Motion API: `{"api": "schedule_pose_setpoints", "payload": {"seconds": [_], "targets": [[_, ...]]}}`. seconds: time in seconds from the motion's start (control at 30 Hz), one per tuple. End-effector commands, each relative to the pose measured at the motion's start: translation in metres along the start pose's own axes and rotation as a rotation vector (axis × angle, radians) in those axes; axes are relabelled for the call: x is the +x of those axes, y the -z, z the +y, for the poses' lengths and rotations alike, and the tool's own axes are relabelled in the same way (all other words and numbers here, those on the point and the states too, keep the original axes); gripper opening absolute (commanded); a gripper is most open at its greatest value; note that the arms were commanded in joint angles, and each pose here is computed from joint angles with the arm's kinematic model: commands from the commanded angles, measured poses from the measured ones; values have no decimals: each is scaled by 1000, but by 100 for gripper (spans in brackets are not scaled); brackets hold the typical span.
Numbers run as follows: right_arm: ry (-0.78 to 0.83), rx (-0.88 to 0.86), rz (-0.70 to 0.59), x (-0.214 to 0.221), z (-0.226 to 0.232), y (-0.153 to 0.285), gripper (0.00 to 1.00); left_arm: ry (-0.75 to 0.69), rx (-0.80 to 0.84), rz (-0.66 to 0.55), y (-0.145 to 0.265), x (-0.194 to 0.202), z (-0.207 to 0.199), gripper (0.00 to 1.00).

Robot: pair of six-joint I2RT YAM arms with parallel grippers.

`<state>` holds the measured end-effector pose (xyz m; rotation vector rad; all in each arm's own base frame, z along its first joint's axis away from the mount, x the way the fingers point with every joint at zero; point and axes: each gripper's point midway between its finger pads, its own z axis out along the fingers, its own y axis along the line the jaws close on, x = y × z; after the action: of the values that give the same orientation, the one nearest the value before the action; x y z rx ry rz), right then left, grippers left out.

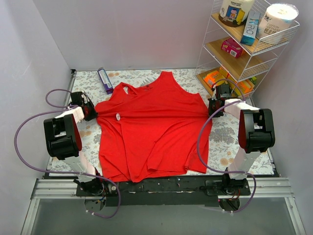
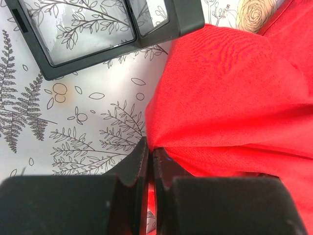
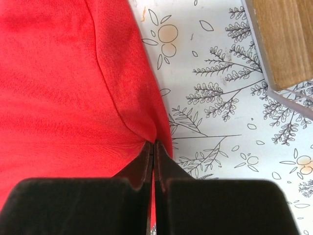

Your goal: Pin the brooch onto the clothing

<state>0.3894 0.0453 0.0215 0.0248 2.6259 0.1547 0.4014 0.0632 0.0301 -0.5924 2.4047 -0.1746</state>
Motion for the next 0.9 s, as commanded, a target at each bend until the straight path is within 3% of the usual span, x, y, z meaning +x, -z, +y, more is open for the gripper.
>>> {"api": "schedule_pose_setpoints", "payload": {"seconds": [0.0, 0.4, 0.7, 0.8, 0.83, 0.87], "targets": [[-47, 138, -53, -22, -39, 14, 1, -12, -31, -112, 15, -33, 7, 0], [-51, 141, -58, -27, -40, 16, 1, -9, 45, -249, 49, -58, -11, 0], [-50, 94, -54, -25, -31, 15, 1, 0, 116, -58, 11, -29, -19, 0], [-44, 44, -77, -30, -22, 22, 3, 4, 156, -49, 14, -27, -27, 33], [-41, 34, -84, -32, -20, 23, 14, 1, 169, -61, 17, -29, -30, 57], [-39, 33, -91, -34, -19, 25, 23, 1, 181, -61, 19, -28, -33, 67]]}}
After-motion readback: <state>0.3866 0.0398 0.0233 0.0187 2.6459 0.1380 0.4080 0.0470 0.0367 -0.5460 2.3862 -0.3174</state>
